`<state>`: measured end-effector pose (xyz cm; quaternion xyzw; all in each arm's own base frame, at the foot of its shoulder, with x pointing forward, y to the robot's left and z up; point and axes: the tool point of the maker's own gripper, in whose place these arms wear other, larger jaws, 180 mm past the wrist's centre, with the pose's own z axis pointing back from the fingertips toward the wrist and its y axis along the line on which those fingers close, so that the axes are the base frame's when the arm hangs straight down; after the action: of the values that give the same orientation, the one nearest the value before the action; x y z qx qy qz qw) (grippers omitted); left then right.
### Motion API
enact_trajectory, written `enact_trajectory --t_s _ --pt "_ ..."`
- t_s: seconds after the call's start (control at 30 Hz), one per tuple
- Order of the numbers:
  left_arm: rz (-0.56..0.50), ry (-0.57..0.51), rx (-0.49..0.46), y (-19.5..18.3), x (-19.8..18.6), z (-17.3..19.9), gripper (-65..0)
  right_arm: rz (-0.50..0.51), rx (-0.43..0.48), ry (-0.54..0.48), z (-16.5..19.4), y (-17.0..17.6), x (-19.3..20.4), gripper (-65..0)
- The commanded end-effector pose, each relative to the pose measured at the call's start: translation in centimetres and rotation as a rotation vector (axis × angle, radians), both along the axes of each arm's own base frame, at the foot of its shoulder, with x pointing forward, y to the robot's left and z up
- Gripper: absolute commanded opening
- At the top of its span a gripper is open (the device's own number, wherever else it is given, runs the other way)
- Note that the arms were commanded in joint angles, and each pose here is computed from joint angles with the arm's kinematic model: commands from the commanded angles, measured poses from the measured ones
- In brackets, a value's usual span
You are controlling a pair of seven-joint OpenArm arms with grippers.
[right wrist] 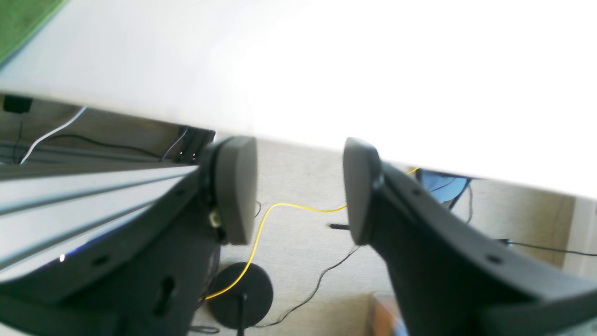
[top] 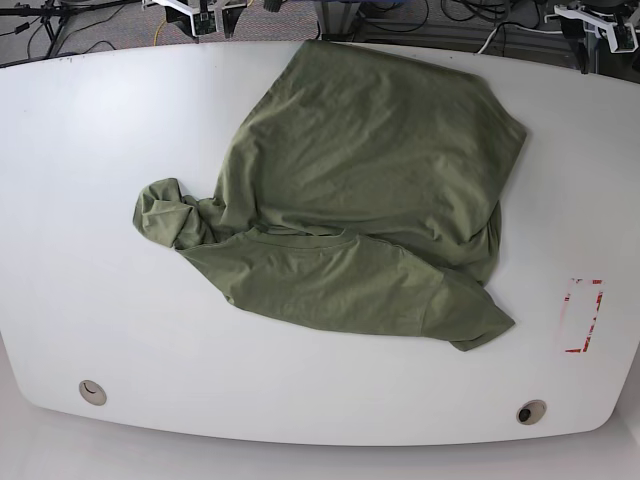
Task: Fold the T-shirt properly
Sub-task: 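Lower the right gripper onto the bunched green sleeve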
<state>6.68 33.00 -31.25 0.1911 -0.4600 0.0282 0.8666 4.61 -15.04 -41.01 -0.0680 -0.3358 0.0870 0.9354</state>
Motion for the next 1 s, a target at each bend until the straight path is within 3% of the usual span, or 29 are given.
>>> enact_trajectory --t_s 0.0,0.6,0.67,0.97 --pt "0.003 -0.011 0.004 0.1 -0.2 0.5 -23.9 -0.002 -0.015 -0.057 1.6 -0.4 1.1 -36.7" --pt "-0.01 -0.011 -0.013 -0.8 0.4 -0.2 -24.0 0.0 -0.01 -0.176 2.8 -0.2 6.2 -36.7" --pt "0.0 -0.034 -0.005 -0.5 0.8 0.1 -23.8 0.01 0.004 -0.233 3.2 0.4 8.8 -36.3" --pt "0.009 -0.078 0.005 -0.2 2.1 0.5 -23.2 0.029 0.037 -0.284 3.8 1.8 11.4 -36.2"
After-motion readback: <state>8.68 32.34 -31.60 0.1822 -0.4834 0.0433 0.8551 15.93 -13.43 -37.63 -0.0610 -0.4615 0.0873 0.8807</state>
